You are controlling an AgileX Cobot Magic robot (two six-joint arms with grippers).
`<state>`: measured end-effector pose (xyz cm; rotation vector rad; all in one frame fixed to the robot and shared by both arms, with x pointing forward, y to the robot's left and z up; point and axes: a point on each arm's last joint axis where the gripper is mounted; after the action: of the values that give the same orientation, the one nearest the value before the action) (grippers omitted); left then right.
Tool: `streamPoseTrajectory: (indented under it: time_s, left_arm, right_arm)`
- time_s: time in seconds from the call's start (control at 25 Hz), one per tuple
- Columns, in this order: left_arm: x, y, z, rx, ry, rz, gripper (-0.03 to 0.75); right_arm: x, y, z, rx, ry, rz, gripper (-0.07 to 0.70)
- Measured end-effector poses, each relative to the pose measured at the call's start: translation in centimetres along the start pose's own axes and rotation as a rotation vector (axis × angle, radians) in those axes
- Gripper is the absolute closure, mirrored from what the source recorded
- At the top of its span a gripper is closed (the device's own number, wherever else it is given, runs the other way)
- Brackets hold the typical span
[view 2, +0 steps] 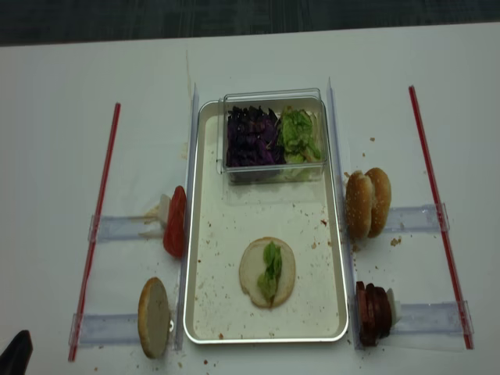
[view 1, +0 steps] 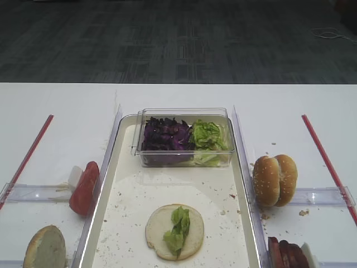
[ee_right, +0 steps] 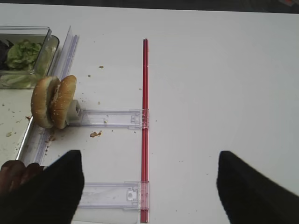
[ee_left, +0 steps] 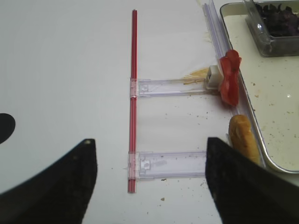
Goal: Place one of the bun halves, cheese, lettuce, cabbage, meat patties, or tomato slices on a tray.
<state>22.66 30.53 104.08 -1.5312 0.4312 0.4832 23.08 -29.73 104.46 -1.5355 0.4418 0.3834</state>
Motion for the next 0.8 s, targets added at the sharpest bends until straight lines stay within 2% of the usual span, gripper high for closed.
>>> streamPoseTrajectory:
  time_s: [0.8]
  left_arm:
    - [0.0, 0.0, 0.0, -0.001, -0.001, 0.0, 0.228]
  right_arm:
    - [0.0, 0.01, 0.0, 0.0, 0.0, 0.001, 0.02]
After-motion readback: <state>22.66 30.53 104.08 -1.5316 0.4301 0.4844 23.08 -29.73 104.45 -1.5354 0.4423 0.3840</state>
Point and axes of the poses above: a point on each arm's last joint axis where the gripper is mounted, x pointing out along that axis toward the gripper, z along the wrist's bending axis when the last joint is at zero, y = z × x, and after that the axes turned 2 degrees about x, right-handed
